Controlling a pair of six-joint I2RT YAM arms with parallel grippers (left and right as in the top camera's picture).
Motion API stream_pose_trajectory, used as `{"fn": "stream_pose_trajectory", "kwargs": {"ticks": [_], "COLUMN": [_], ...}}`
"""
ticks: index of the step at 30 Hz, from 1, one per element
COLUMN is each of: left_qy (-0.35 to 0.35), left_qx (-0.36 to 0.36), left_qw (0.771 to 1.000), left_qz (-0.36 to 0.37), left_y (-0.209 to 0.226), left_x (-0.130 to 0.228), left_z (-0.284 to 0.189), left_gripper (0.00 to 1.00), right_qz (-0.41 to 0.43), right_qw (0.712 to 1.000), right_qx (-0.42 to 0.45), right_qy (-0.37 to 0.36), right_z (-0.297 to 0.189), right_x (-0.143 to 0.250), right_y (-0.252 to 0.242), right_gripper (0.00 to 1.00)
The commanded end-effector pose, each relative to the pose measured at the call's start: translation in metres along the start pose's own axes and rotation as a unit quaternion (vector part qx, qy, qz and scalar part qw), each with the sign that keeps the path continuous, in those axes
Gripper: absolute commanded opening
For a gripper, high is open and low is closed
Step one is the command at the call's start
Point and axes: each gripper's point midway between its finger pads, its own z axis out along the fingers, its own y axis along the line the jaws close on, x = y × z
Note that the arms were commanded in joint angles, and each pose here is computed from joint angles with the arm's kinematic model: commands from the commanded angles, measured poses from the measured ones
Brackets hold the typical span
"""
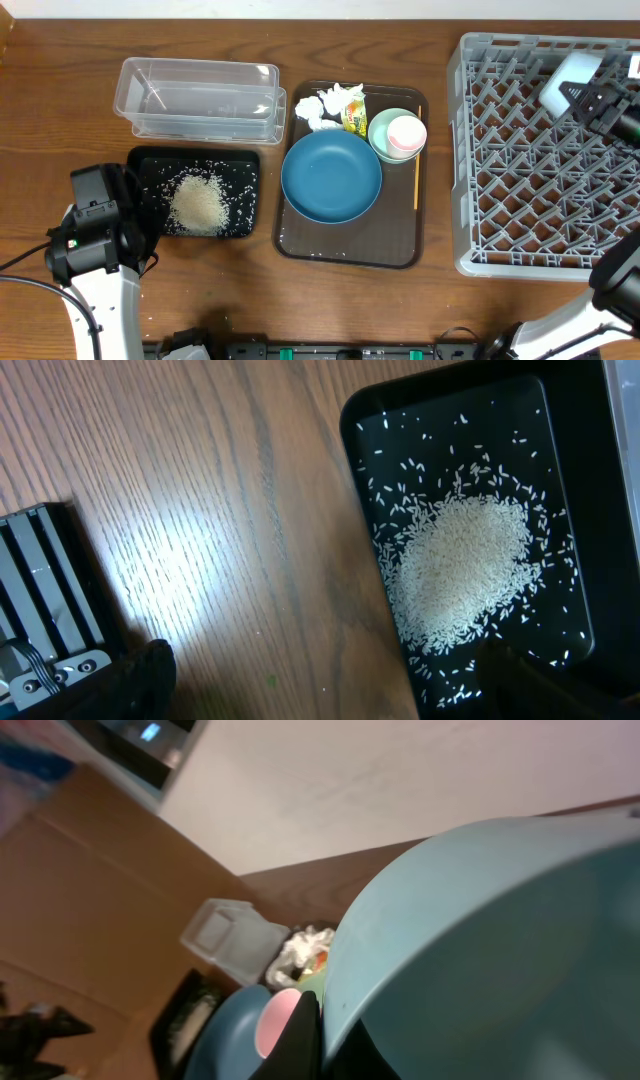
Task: Sort waste into correct bins and load items into the dishwasher rack
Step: 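Lift the light-blue bowl with the right gripper and move it into the dish rack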
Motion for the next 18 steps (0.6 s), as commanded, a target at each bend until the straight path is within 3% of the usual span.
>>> {"fn": "stream_pose_trajectory", "kwargs": {"ticks": [1, 18], "left_qy": [-0.003, -0.003], "left_qx": [0.005, 0.005], "left_qw": [1.000, 1.000], "left_qz": [-0.001, -0.001], "left_y": [-0.002, -0.002], "left_x": [-0.004, -0.004], "left_z": [-0.004, -0.004], "left_gripper": [0.97, 0.97], "right_qz": [0.028, 0.136], "right_qw": [0.999, 0.989], "right_qx": [-0.042, 0.000], "right_qy": [-0.009, -0.052], "right_z": [-0.005, -0.056], "right_x": [0.003, 0.017], "right_y": [-0.004, -0.051], "right_gripper": [0.01, 0.01]}}
